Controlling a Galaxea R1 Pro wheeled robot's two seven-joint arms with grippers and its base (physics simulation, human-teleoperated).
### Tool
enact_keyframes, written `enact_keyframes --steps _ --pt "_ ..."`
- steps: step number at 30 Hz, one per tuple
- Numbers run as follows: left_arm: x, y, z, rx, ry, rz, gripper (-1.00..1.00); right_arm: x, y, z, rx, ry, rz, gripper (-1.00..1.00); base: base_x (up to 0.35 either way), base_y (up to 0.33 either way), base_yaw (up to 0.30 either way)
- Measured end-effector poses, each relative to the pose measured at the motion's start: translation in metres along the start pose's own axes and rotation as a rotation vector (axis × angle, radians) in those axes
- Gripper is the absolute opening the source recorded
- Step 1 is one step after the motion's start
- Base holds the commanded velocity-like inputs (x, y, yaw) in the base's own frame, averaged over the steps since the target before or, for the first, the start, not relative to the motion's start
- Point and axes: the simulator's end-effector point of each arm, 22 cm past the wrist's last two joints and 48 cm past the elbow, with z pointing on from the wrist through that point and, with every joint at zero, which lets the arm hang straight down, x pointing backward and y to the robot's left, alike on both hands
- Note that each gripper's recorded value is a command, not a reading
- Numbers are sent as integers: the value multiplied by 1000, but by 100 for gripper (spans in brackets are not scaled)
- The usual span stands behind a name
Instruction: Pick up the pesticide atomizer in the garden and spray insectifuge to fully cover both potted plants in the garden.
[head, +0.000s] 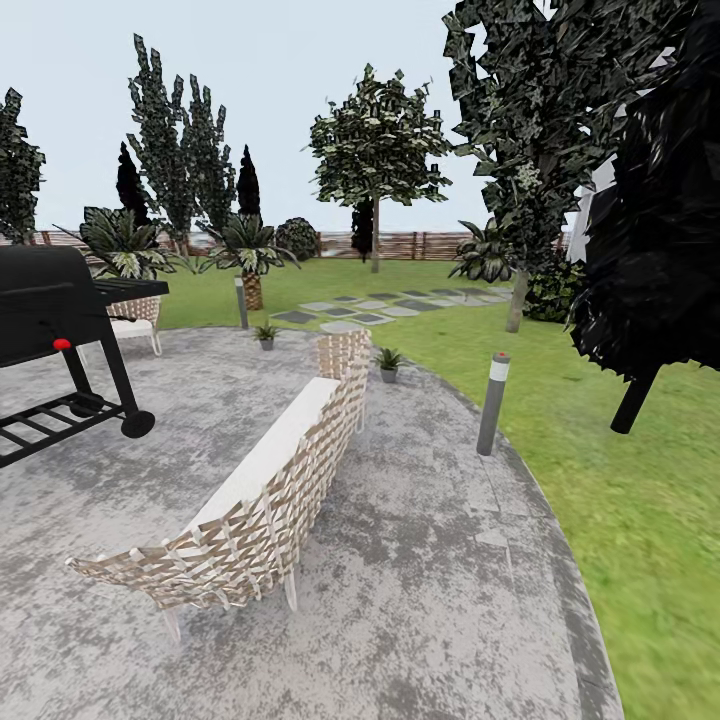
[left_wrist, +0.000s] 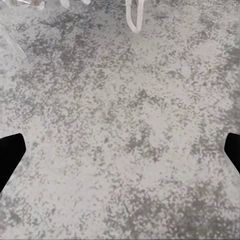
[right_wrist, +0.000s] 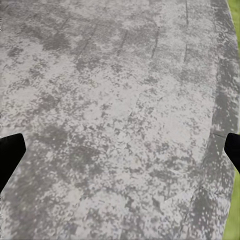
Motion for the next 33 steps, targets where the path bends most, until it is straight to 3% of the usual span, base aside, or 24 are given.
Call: enact_keyframes --steps 3,6,21,26,33 --pt "-10 9 -1 -14 -52 5 100 1 3 0 -2 1 2 100 0 0 0" --pt "-12 9 -1 -15 -69 3 100 1 4 0 -2 2 3 100 -90 28 0" --pt "-9 11 -2 -18 -66 1 100 2 19 0 -16 5 19 100 -198 218 0" --pt "-8 11 -2 -18 -64 2 100 35 22 -9 -22 77 21 100 -9 306 0" --pt "-7 12 -2 -20 -62 2 100 42 27 -11 -26 93 27 100 -1 323 0"
